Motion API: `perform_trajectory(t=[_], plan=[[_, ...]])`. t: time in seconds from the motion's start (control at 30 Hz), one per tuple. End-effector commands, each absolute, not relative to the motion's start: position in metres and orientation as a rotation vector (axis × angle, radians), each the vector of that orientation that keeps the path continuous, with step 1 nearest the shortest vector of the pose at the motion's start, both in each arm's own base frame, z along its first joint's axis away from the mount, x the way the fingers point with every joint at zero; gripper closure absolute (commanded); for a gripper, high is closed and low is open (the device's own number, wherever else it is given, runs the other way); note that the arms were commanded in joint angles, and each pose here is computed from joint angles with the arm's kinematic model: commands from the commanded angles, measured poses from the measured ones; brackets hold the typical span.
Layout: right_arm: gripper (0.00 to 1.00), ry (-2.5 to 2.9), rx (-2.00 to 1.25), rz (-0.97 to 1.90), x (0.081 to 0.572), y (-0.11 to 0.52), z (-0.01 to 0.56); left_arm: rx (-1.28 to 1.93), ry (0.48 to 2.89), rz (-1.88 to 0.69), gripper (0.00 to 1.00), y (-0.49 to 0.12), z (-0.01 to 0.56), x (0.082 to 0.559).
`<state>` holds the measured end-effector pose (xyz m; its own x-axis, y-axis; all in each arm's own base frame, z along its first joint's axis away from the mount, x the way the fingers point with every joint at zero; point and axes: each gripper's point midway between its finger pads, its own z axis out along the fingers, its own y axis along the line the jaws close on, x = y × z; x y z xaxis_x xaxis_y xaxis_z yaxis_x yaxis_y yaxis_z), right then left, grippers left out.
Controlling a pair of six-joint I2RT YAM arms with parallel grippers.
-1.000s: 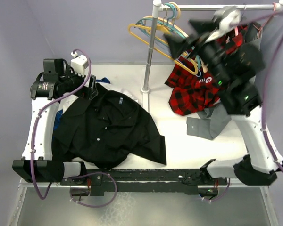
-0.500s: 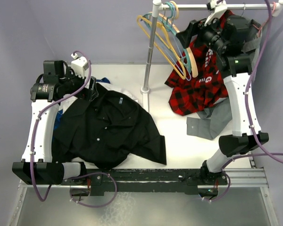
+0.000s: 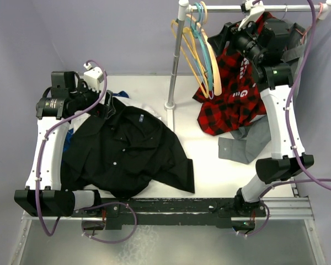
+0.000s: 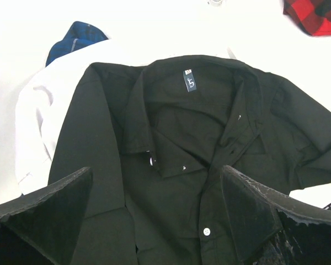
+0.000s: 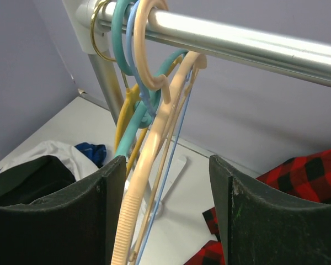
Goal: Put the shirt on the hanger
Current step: Pick up the hanger from the clothesline.
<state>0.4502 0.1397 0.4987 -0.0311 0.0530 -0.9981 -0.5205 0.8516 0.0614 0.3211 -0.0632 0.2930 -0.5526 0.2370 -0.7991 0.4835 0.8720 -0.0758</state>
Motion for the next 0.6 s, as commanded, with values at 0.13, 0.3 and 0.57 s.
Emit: perform_trajectory(t=[0.13, 0.3, 0.57], plan=[[0.37, 1.512, -0.368, 0.490, 0.461, 0.142, 0.506, 0.542, 2.110, -0.360, 0.01, -0.067, 0.305, 0.322], [0.37, 1.525, -0.367, 0.525, 0.466, 0.147, 0.500, 0.543, 2.108, -0.361, 0.01, -0.068, 0.305, 0.322], [0.40, 1.524, -0.348, 0.575, 0.469, 0.153, 0.498, 0.542, 2.109, -0.361, 0.01, -0.067, 0.304, 0.323]])
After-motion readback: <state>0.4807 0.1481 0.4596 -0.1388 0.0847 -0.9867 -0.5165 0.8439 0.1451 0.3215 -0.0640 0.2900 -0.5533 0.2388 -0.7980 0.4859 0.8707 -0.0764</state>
